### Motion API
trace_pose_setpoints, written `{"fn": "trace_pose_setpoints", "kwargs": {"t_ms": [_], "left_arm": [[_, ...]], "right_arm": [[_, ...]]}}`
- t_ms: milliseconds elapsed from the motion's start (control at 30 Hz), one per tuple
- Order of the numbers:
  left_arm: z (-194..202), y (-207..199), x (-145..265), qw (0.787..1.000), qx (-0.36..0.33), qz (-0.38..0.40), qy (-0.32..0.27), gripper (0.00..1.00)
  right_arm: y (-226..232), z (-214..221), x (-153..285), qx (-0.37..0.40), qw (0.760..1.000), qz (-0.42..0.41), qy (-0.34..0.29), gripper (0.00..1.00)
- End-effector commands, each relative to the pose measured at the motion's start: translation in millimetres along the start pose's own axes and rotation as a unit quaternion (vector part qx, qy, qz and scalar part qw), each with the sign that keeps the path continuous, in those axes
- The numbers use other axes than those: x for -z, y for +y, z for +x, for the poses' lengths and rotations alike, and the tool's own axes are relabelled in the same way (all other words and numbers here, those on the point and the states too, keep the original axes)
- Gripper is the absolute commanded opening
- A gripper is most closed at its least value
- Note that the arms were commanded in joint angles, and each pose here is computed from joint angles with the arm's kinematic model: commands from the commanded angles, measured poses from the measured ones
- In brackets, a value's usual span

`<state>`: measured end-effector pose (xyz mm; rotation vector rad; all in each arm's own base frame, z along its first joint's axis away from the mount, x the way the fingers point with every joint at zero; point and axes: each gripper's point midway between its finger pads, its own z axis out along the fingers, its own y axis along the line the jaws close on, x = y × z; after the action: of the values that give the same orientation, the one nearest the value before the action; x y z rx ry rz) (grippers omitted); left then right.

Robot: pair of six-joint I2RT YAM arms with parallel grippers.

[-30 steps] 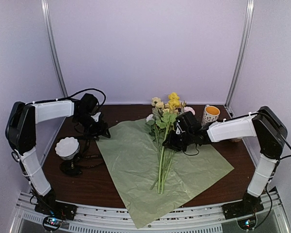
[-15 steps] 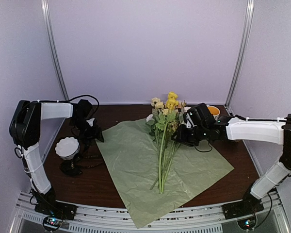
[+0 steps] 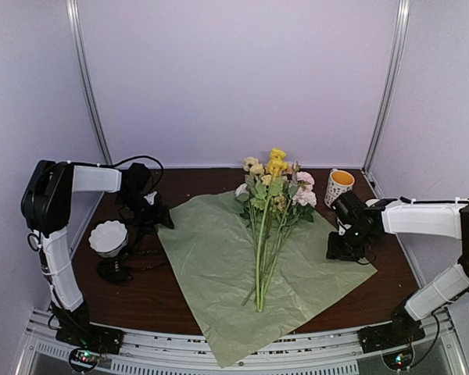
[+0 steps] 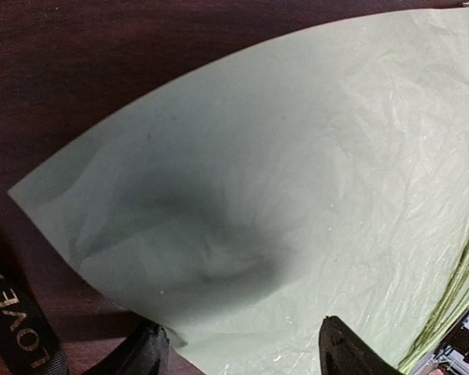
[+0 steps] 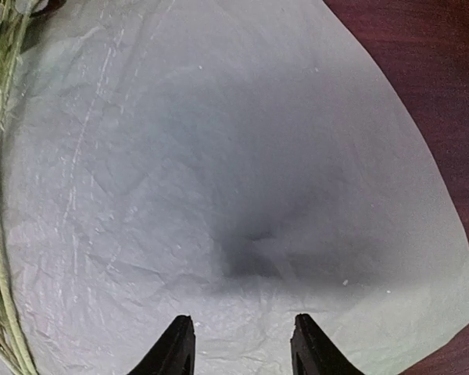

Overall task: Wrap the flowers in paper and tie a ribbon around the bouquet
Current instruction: Adjust the flattened wrapping paper at the center of the board.

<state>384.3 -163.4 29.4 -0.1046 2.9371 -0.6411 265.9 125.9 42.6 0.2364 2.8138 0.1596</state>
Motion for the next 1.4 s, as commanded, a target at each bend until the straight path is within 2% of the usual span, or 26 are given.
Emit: {"fn": "trace_pose_setpoints", "kwargs": {"t_ms": [0,100,233,367,500,667,733,800,967,1067,1167,1367], "left_arm": [[-1.0,-8.7,-7.4,0.999,0.006,0.033,0.001,0.68],[-1.0,-14.0,-6.4,0.999,0.011,0.053,-0.005,0.66],[-1.0,-16.6,-5.4,0.998,0.013,0.059,-0.009,0.65],[1.7,-17.4,-7.1,0.998,0.018,0.066,-0.011,0.65],[1.9,-21.0,-9.2,0.996,0.025,0.08,-0.013,0.62],[1.4,-31.5,-10.1,0.996,0.02,0.089,-0.014,0.57],[1.6,-35.9,-9.2,0.995,0.016,0.093,-0.014,0.51],[2.4,-39.8,-9.0,0.995,0.011,0.094,-0.014,0.42],[2.4,-42.0,-8.2,0.995,0.008,0.097,-0.016,0.12],[3.1,-42.2,-5.1,0.995,0.004,0.094,-0.02,0.0],[6.0,-38.6,-2.1,0.996,-0.002,0.083,-0.022,0.0],[20.7,-28.8,-4.4,0.997,0.001,0.074,-0.015,0.0]], "right_arm": [[-13.8,16.5,13.2,-0.007,1.0,-0.008,0.004,0.48],[-2.0,28.8,19.0,-0.041,0.996,-0.08,0.006,0.49],[-17.5,40.5,32.9,-0.147,0.983,-0.105,-0.034,0.54],[-38.2,57.8,34.1,-0.247,0.959,-0.124,-0.064,0.58],[-55.5,79.4,23.4,-0.31,0.942,-0.115,-0.053,0.6],[-49.9,82.1,8.7,-0.362,0.921,-0.139,-0.038,0.62],[-49.0,79.1,7.3,-0.366,0.919,-0.138,-0.04,0.62],[-44.9,74.9,6.4,-0.371,0.916,-0.146,-0.04,0.63],[-30.8,58.5,5.6,-0.36,0.915,-0.177,-0.052,0.62],[-31.6,43.6,9.8,-0.333,0.926,-0.164,-0.069,0.58],[-27.8,25.5,18.6,-0.305,0.934,-0.162,-0.092,0.49],[-13.1,0.8,22.9,-0.279,0.933,-0.203,-0.103,0.23]]}}
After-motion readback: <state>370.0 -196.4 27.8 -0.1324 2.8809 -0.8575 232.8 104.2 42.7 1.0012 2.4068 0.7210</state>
